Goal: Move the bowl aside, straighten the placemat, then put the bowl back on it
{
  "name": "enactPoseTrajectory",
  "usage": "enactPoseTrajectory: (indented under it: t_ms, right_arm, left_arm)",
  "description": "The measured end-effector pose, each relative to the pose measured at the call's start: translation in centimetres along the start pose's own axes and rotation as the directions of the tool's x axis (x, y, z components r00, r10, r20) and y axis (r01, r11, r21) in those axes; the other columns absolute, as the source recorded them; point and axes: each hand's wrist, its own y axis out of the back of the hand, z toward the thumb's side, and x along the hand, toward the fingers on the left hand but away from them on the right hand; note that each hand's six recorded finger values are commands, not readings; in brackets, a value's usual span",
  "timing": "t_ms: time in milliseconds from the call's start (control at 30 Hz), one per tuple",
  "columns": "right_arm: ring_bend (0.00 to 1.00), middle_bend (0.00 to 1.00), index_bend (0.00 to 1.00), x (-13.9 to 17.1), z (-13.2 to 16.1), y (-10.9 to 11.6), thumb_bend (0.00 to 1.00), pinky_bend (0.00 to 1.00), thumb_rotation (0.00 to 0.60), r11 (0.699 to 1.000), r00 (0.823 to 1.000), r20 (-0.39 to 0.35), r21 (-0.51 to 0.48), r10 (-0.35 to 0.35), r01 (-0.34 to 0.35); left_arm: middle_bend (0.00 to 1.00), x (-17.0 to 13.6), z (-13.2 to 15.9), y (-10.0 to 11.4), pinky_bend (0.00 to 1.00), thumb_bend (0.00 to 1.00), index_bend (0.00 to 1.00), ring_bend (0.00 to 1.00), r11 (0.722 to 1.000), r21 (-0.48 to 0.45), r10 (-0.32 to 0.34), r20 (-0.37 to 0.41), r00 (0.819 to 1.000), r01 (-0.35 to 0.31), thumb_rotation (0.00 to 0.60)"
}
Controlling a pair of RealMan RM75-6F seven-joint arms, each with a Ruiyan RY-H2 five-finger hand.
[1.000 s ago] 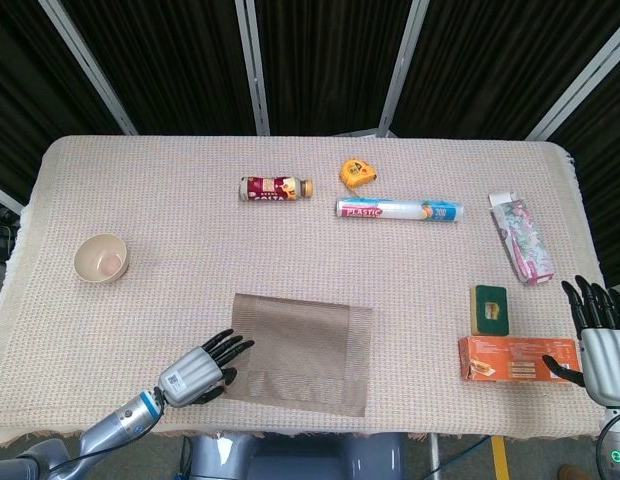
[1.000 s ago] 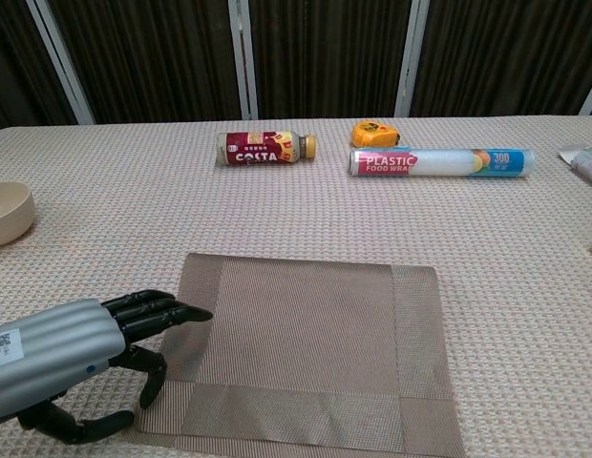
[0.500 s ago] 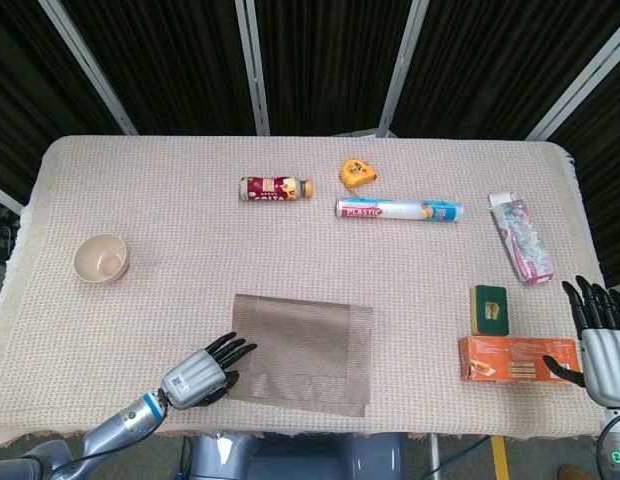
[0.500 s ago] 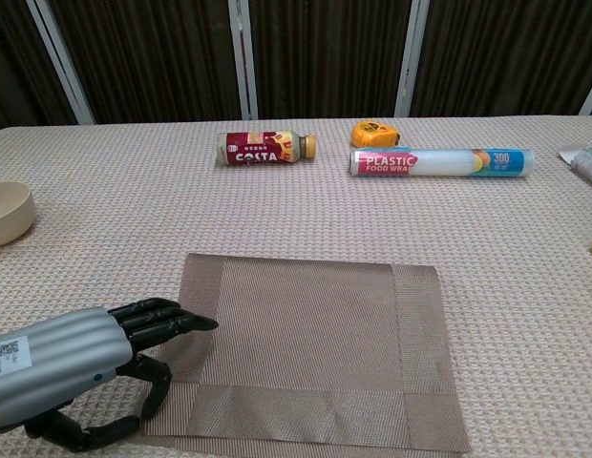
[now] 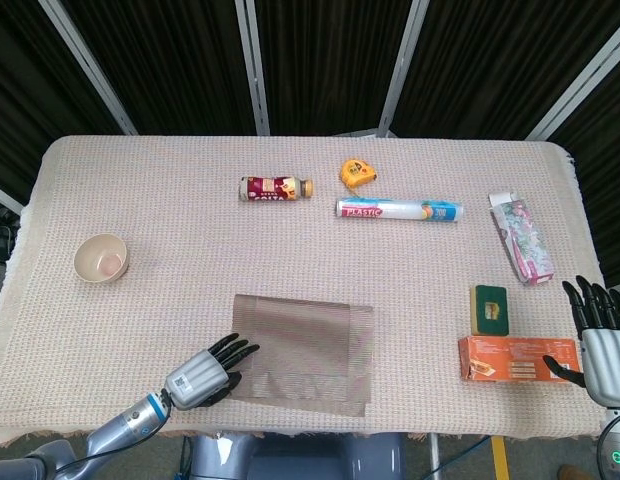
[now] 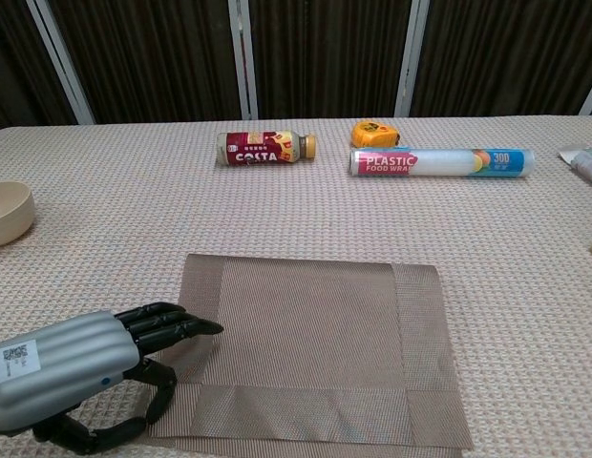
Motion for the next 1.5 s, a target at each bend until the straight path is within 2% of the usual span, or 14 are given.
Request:
enactPoseTrajectory:
  t_ms: [200, 400, 600, 767, 933, 1100, 1200, 1300, 1500]
  right_arm:
    - [0.00, 0.00, 0.00, 0.0, 0.0, 0.0, 0.00, 0.00, 0.600, 1.000, 1.000, -0.001, -0.001, -0.001, 0.001]
    - [0.00, 0.00, 0.00, 0.0, 0.0, 0.2, 0.00, 0.00, 0.600, 1.000, 1.000, -0.001, -0.004, -0.004, 0.004]
    - [0.00, 0.00, 0.00, 0.1, 0.1, 0.3, 0.00, 0.00, 0.600, 1.000, 1.000, -0.005, -0.004, -0.009, 0.009]
    - [0.00, 0.00, 0.00, -0.1, -0.1, 0.3, 0.00, 0.00, 0.600, 1.000, 1.000, 0.002, 0.001, -0.016, 0.016]
    - [0.00, 0.00, 0.00, -0.3, -0.3, 0.2, 0.00, 0.00, 0.600, 1.000, 1.000, 0.017, 0.005, -0.015, 0.015]
    - [0.00, 0.00, 0.00, -0.6, -0.6, 0.1, 0.00, 0.00, 0.600, 1.000, 0.999, 0.028, 0.006, -0.019, 0.018]
    - [0.00, 0.00, 0.00, -0.8, -0.7, 0.1, 0.00, 0.00, 0.600, 1.000, 0.999, 0.034, 0.009, -0.021, 0.020]
    - [0.00, 0.00, 0.00, -0.8, -0.8, -0.1, 0.00, 0.00, 0.600, 1.000, 0.999, 0.041, 0.014, -0.019, 0.018]
    - [0.00, 0.00, 0.00, -0.9, -1.0, -0.3, 0.00, 0.00, 0.600, 0.999, 0.999, 0.052, 0.029, -0.018, 0.017]
  left_arm:
    - [0.00, 0.2, 0.1, 0.2, 0.00, 0.57, 0.68, 0.00, 1.000, -0.012, 0.005, -0.003, 1.000, -0.005, 0.600]
    - [0.00, 0.8, -0.1, 1.4, 0.00, 0.57, 0.72, 0.00, 0.998, -0.046, 0.039, -0.016, 0.999, -0.039, 0.600]
    - [0.00, 2.8, -0.8, 4.9, 0.00, 0.57, 0.73, 0.00, 0.985, -0.112, 0.123, -0.057, 0.991, -0.129, 0.600]
    - [0.00, 5.2, -2.1, 8.7, 0.00, 0.57, 0.74, 0.00, 0.962, -0.189, 0.177, -0.129, 0.976, -0.199, 0.600]
    - [0.00, 8.2, -3.9, 12.5, 0.00, 0.57, 0.76, 0.00, 0.935, -0.255, 0.193, -0.213, 0.958, -0.245, 0.600]
    - [0.00, 10.9, -5.7, 14.8, 0.00, 0.59, 0.76, 0.00, 0.918, -0.316, 0.153, -0.278, 0.948, -0.241, 0.600]
    - [0.00, 12.4, -7.1, 16.2, 0.00, 0.59, 0.76, 0.00, 0.905, -0.348, 0.131, -0.323, 0.937, -0.246, 0.600]
    - [0.00, 13.6, -9.1, 17.5, 0.00, 0.59, 0.77, 0.00, 0.895, -0.358, 0.120, -0.379, 0.917, -0.265, 0.600]
    - [0.00, 14.2, -14.3, 18.8, 0.00, 0.59, 0.78, 0.00, 0.869, -0.370, 0.101, -0.515, 0.851, -0.327, 0.600]
